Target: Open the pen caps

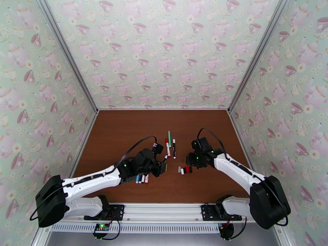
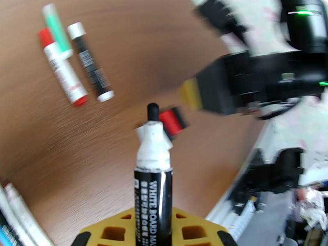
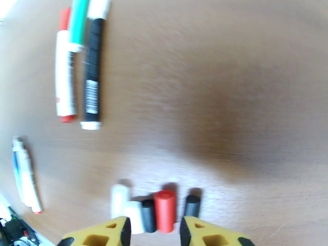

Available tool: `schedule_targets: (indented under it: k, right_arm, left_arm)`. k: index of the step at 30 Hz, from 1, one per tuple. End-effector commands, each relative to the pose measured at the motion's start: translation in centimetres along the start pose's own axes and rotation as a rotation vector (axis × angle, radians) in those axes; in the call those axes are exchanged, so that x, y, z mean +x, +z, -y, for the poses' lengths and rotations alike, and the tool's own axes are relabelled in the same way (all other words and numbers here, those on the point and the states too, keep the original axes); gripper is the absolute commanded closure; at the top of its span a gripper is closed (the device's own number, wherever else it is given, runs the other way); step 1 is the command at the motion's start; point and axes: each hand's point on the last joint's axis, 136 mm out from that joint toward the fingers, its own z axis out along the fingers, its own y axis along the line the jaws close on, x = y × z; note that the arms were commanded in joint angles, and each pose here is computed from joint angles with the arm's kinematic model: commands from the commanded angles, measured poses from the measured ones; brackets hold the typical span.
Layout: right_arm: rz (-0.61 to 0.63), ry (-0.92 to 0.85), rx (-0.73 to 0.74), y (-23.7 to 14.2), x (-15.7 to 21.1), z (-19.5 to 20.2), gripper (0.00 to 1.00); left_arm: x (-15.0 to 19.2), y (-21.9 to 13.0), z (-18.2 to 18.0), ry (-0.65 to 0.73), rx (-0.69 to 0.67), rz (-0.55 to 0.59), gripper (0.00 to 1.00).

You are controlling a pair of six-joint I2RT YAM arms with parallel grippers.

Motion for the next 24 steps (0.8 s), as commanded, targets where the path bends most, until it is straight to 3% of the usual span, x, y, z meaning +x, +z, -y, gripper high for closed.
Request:
schedule_targets:
  k: [1, 12, 18, 24]
  right_arm:
    - [0.054, -0.019, -0.141, -1.4, -0.7, -2.7, 0.54]
    - [0.122, -0.063, -0.396, -5.2, -0.7, -7.1, 0.28]
    - [0.129, -0.056, -0.376, -5.6, -0.3, -6.6, 0.11]
    - [0.127, -0.048, -0.359, -5.7, 0.4, -6.0, 0.08]
  left_arm:
    - [0.0, -0.4, -3.8, -0.032, -0.272, 0.026, 1.0]
    - [1.8, 1.0, -6.8, -0.055, -0.55, -0.038, 1.0]
    - [2.1, 2.8, -6.7, -0.02, -0.65, -0.072, 0.99]
    - [3.3, 4.2, -7.5, -0.014, -0.721, -0.118, 0.94]
